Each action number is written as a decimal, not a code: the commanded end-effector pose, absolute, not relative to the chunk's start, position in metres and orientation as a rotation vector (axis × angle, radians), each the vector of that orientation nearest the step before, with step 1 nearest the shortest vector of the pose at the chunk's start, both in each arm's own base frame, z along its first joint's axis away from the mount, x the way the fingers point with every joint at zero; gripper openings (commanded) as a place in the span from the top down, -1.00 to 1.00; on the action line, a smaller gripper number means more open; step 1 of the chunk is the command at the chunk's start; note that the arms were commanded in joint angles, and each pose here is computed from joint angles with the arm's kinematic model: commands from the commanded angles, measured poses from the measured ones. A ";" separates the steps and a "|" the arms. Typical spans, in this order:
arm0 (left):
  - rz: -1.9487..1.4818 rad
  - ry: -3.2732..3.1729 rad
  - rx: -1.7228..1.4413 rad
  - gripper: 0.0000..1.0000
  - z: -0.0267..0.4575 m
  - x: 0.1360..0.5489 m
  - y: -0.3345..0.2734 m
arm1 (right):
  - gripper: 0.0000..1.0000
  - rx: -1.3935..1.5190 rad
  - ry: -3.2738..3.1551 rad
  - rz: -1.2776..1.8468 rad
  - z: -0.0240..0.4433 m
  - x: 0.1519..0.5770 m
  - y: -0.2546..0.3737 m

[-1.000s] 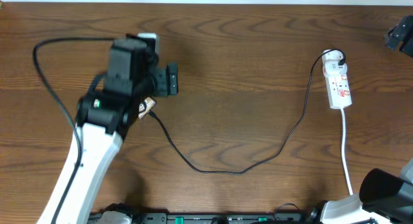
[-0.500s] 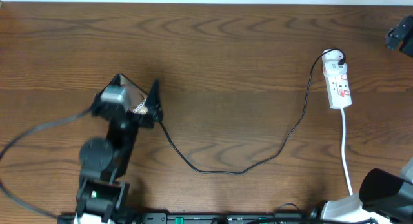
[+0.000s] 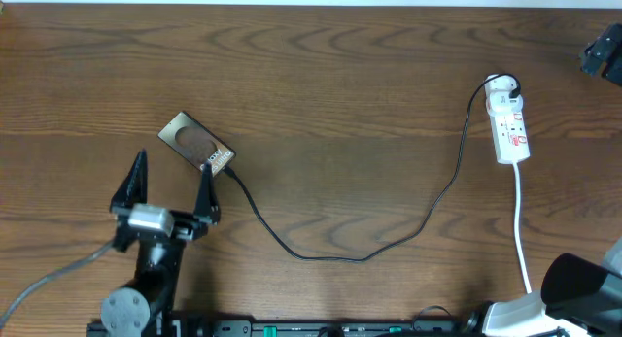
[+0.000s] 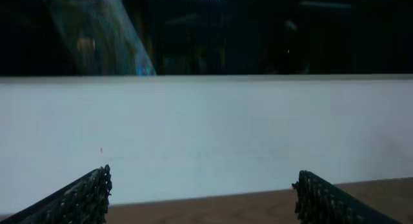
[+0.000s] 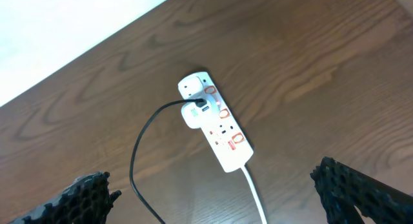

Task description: Plug charger to phone and switch on socket

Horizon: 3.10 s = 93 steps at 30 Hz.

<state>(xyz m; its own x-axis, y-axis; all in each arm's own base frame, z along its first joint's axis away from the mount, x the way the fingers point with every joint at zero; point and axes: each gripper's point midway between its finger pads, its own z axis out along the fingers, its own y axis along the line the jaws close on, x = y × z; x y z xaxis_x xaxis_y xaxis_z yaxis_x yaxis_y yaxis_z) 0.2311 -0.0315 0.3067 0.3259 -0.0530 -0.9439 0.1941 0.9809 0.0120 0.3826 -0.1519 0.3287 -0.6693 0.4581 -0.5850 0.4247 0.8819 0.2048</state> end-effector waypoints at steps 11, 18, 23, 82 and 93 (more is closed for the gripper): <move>-0.234 1.334 -0.162 -0.78 0.231 0.240 -0.002 | -0.98 0.644 2.383 0.074 0.331 0.382 -0.150; -0.232 1.491 -0.366 -0.78 0.184 0.246 0.018 | -0.98 0.644 2.383 0.074 0.331 0.382 -0.150; -0.211 1.654 -0.515 -0.78 0.136 0.242 0.028 | -0.99 0.644 2.383 0.074 0.331 0.382 -0.150; -0.109 1.714 -0.230 -0.78 0.136 0.244 0.012 | -0.99 0.643 2.383 0.074 0.331 0.382 -0.150; -0.109 1.714 -0.230 -0.78 0.136 0.244 0.012 | -0.99 0.424 2.204 0.087 0.387 0.396 -0.100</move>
<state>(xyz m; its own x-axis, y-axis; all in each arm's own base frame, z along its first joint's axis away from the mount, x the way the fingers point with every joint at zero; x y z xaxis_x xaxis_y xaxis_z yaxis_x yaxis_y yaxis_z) 0.2449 0.0089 0.1524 -0.0914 -0.2190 -0.9714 -0.0680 0.9746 -0.2134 0.3984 -0.1323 0.3533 -0.6224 0.3910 -0.6780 0.3543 0.9132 0.2014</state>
